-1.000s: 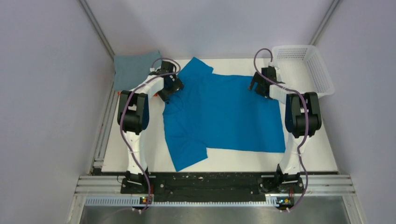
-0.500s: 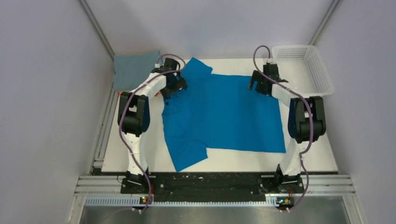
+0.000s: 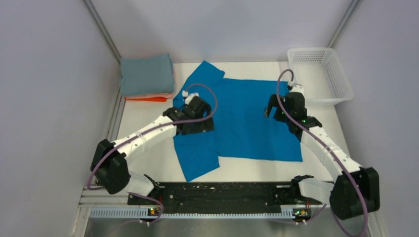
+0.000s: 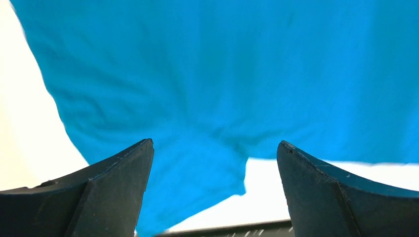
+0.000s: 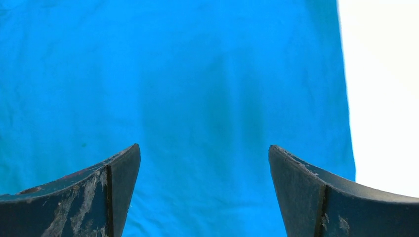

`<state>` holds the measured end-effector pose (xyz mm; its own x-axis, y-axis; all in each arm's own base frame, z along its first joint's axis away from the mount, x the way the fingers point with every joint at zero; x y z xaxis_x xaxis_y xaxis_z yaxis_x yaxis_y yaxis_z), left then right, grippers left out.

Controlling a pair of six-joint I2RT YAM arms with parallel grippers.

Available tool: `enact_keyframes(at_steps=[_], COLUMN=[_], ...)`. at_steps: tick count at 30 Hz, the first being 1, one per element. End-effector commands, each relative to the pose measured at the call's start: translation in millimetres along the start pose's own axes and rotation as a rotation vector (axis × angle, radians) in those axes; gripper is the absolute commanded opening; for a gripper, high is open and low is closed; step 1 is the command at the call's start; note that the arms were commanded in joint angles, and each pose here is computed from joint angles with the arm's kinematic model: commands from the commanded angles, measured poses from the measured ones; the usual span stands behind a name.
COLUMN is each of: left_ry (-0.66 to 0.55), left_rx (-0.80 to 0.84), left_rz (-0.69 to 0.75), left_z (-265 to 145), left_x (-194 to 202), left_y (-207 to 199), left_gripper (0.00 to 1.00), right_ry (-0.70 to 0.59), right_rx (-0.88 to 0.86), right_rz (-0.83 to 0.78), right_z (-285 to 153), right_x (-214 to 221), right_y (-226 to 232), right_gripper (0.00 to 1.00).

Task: Fold and stack the t-shirts
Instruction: Flatten out the tshirt, then grab the side of the flattened tshirt closest away from the robot with both arms

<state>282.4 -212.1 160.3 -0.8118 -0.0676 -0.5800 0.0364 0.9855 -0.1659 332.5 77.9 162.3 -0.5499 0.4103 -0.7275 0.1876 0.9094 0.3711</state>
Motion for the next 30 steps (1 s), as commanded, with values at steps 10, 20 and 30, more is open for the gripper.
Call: enact_keyframes(at_steps=[10,20,30], left_ry=[0.412,0.453,0.395], left_rx=[-0.076,-0.078,-0.071], left_rz=[0.164,0.124,0.174], left_z=[-41.3,-19.6,-16.7], left_x=[215.5,247.9,229.9], left_y=[42.2,54.4,43.6], left_gripper=[0.95,0.57,0.00], right_ry=[-0.193,-0.202,-0.108], right_rx=[0.129,0.256,0.405], right_rz=[0.164,0.200,0.318], right_z=[-50.5,-51.4,-71.6], right_x=[23.4,22.9,55.3], right_y=[-58.9,-76.4,-100.9], right_gripper=[0.99,0.99,0.99])
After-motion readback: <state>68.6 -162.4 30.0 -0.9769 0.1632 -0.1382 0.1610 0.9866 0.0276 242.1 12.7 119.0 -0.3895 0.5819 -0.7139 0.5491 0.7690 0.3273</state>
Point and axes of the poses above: each gripper's point midway between its finger pads, its own z axis out along the fingers, its own y axis along the line the jaws close on, x = y × z, the point moved 2 cm from there along -z, back along the fingers, and after that the axes turned 10 degrees about z, right-handed, at the moved point
